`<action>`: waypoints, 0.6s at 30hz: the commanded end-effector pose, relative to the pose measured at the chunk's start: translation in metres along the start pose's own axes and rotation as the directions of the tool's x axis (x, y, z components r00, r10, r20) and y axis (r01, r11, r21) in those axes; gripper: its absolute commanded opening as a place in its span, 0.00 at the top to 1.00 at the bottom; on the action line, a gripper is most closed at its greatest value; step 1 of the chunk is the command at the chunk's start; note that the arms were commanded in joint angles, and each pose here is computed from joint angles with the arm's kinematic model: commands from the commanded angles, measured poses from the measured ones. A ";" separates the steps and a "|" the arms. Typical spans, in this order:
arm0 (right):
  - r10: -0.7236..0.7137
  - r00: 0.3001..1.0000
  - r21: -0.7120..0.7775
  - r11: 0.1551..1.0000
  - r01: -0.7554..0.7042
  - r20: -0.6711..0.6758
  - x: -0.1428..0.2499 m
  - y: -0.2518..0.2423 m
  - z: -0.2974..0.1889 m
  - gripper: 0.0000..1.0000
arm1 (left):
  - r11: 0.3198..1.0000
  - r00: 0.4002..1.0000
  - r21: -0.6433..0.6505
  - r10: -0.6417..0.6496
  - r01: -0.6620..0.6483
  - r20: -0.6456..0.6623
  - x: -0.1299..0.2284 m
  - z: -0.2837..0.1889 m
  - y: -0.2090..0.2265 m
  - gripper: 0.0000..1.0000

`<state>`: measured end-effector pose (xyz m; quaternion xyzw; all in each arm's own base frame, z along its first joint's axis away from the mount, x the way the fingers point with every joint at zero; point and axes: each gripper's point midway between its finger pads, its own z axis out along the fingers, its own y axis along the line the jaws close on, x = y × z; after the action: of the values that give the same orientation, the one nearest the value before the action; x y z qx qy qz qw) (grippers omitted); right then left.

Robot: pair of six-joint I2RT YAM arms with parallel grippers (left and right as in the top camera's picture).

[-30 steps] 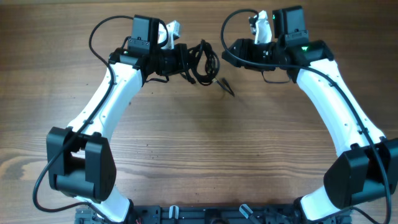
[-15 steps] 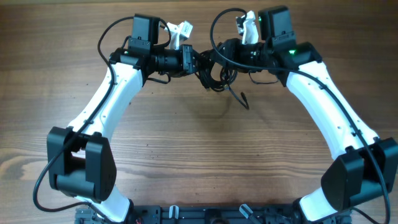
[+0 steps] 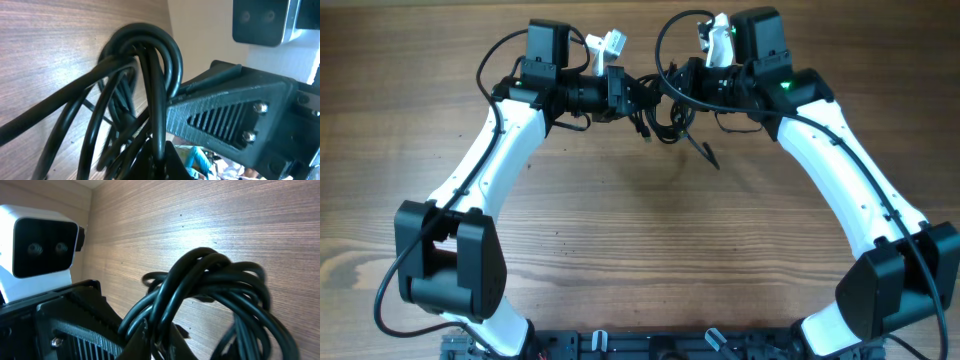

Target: Untangle cables

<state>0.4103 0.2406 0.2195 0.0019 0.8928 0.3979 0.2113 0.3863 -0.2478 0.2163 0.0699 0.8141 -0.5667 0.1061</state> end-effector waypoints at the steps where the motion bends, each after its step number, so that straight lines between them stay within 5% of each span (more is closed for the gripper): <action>1: -0.017 1.000 -0.048 0.999 0.018 0.015 -0.010 0.005 -0.010 0.96 | 0.997 0.999 0.080 0.011 -0.007 -0.053 0.010 0.002 -0.022 0.96; 9: -0.054 0.998 -0.241 0.969 0.060 0.032 -0.029 0.013 -0.060 0.96 | 0.993 0.997 -0.097 -0.072 0.072 0.000 0.009 0.001 0.012 0.96; 18: -0.094 0.991 -0.562 0.817 0.132 0.096 -0.064 0.033 -0.148 0.96 | 0.956 0.990 -0.260 -0.132 0.138 0.040 0.013 -0.004 0.043 0.96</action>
<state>0.4304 0.1679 0.2989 -0.0570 0.7771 0.5740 0.2518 0.3778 -0.2418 0.1878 0.0164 0.8586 -0.5076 0.0694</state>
